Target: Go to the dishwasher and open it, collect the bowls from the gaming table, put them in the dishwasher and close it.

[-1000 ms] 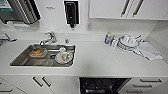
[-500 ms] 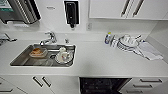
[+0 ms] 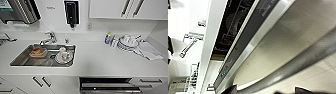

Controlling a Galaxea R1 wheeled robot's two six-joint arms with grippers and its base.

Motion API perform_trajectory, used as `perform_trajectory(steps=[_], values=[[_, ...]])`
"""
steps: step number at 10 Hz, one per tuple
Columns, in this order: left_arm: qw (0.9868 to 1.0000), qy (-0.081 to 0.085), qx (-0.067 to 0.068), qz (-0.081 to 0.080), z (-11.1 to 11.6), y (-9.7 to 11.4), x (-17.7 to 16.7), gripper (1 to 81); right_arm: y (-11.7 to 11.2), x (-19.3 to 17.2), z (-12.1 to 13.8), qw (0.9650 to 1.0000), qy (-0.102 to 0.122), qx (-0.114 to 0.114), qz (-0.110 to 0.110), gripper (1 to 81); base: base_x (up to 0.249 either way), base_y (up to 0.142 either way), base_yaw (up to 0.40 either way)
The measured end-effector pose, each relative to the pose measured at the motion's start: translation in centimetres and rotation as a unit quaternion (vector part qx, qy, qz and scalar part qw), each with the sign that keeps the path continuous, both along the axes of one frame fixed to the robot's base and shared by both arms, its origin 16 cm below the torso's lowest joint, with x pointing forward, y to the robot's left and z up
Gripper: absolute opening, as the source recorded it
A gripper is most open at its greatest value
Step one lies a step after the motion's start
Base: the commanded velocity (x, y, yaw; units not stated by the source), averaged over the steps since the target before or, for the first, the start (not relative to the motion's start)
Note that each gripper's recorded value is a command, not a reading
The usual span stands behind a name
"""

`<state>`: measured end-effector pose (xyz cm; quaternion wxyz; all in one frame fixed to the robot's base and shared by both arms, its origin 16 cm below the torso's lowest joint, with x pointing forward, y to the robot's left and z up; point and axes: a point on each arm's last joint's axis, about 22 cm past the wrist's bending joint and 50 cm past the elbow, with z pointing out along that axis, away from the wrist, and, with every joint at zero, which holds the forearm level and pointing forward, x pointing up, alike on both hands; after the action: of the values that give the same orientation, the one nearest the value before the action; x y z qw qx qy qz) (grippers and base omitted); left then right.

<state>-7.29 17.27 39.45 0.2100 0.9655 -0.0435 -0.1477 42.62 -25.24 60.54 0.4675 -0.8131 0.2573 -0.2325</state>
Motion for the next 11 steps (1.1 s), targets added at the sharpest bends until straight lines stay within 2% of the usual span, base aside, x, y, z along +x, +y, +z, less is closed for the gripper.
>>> perform_trajectory(steps=[2, 4, 5, 7, 8, 11], values=[[1.0, 0.0, 0.001, 0.001, 0.0, 0.0, 0.0, 81.1, -0.2, -2.7, -1.0, 0.9998, 0.011, -0.008, 0.012, 81.1, 0.0, 0.0, 0.0], [1.0, -0.001, 0.003, 0.008, -0.2, 0.0, 0.6, 81.1, -1.3, -9.8, -4.9, 0.9968, 0.053, -0.045, 0.04, 81.1, 0.0, 0.0, 0.0], [0.9999, -0.003, 0.004, 0.011, -0.4, 0.0, 1.0, 81.1, -2.7, -13.2, -7.2, 0.9931, 0.073, -0.075, 0.054, 81.1, 0.0, 0.0, 0.0], [0.9999, -0.005, 0.004, 0.013, -0.5, 0.0, 1.3, 81.1, -6.1, -18.7, -10.9, 0.9829, 0.098, -0.134, 0.079, 81.1, 0.0, 0.0, 0.0], [0.9999, -0.005, 0.004, 0.013, -0.5, 0.1, 1.4, 81.1, -6.8, -21.8, -12.1, 0.9781, 0.106, -0.152, 0.095, 81.1, 0.0, 0.0, 0.0], [0.9998, -0.015, 0.014, 0.009, -1.1, 1.8, 2.8, 81.1, -4.5, -31.0, -13.9, 0.9668, 0.129, -0.159, 0.153, 81.1, 0.0, 0.0, 0.0]])
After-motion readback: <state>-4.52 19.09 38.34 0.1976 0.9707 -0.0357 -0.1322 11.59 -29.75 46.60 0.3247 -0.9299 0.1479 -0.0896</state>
